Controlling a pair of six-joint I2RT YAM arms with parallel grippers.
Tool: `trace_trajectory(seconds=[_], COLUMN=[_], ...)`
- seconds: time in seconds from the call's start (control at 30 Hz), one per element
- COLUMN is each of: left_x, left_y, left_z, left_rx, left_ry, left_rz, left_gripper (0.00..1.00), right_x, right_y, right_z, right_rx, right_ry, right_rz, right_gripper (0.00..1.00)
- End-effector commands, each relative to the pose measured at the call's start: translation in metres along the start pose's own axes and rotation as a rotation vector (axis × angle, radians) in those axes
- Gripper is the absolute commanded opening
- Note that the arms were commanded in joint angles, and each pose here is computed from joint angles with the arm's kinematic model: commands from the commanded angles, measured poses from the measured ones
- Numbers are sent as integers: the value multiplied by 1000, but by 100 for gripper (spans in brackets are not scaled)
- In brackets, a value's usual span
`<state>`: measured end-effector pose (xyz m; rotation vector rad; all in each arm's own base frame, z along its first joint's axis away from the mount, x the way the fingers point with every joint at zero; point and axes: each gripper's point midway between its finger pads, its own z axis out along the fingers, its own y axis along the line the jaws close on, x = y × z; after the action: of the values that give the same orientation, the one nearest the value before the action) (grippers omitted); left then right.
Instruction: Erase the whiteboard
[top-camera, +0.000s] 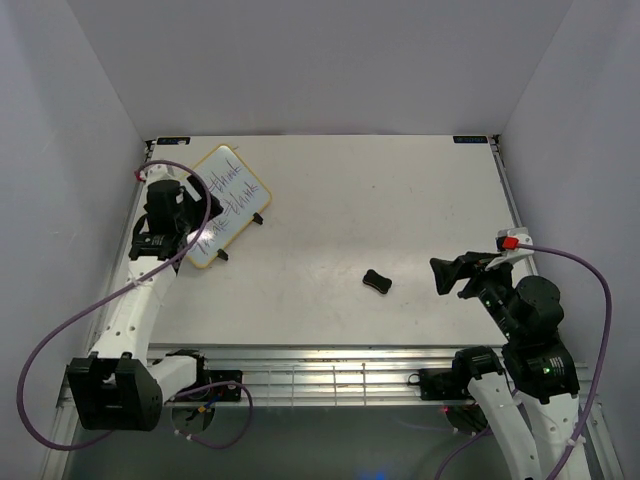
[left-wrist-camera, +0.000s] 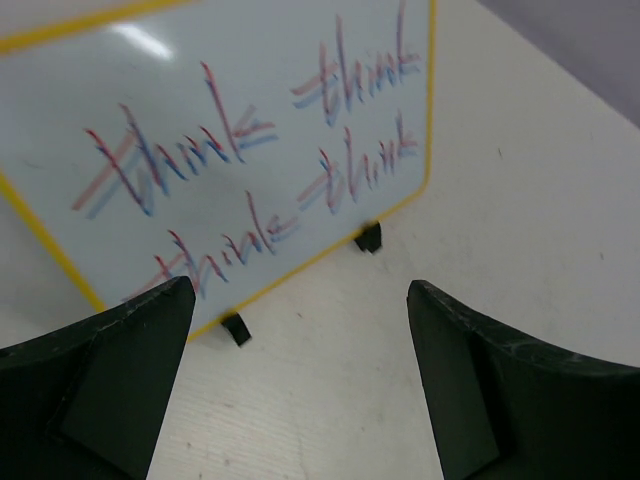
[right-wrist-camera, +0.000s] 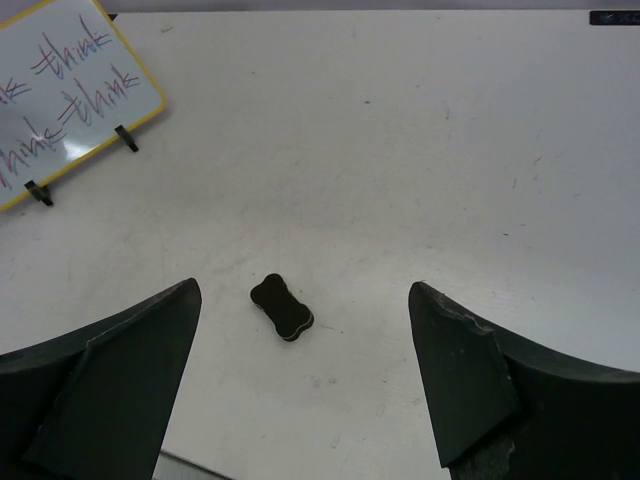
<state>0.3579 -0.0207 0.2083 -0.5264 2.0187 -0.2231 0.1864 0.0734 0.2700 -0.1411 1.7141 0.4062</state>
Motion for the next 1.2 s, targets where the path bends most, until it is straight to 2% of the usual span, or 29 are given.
trace_trajectory(seconds=[0.0,0.07,0.13,0.17,0.2,0.23,0.27,0.3,0.37,0.4,0.47,0.5,0.7,0.77,0.9,1.03,1.17], left_x=[-69,-82,-79,-82,-69,-68,-66,-73,-64,-71,-57,-63,-65,-57,-49,-47,-44], left_y=[24,62,90,122,144,148,170,170,157,150,132,127,124,133,115,102,102], left_z=[-23,-28,-23,-24,-16,-10,-9,-1,14,21,34,37,47,59,67,69,68], left_rx=[-117,-233,-309,-394,-463,-419,-423,-370,-216,-152,-7,31,173,187,370,520,590], left_ry=[-265,-308,-278,-267,-205,-176,-168,-190,-138,-158,-112,-146,-173,-127,-51,-12,5], left_rz=[-41,-79,-131,-188,-227,-269,-295,-288,-247,-216,-178,-159,-140,-163,-139,-140,-147], left_gripper=[98,98,98,98,98,98,98,98,98,98,98,98,98,98,98,96,93], right_x=[-3,-2,-3,-3,-3,-3,0,0,2,4,6,4,8,12,15,14,12], right_y=[18,20,22,27,29,31,35,37,41,44,51,54,67,73,82,92,99], right_z=[8,8,7,5,2,1,0,-1,-2,-3,-5,-7,-15,-17,-21,-25,-28], right_rx=[-114,-127,-140,-166,-181,-193,-214,-226,-256,-270,-315,-327,-412,-453,-512,-577,-630], right_ry=[-10,-10,-14,-15,-21,-24,-20,-26,-20,-14,1,4,27,30,27,39,38], right_rz=[-28,-33,-41,-50,-59,-66,-70,-75,-82,-83,-87,-89,-95,-94,-99,-104,-113], right_gripper=[90,90,90,90,90,90,90,90,90,90,90,90,90,90,90,90,90])
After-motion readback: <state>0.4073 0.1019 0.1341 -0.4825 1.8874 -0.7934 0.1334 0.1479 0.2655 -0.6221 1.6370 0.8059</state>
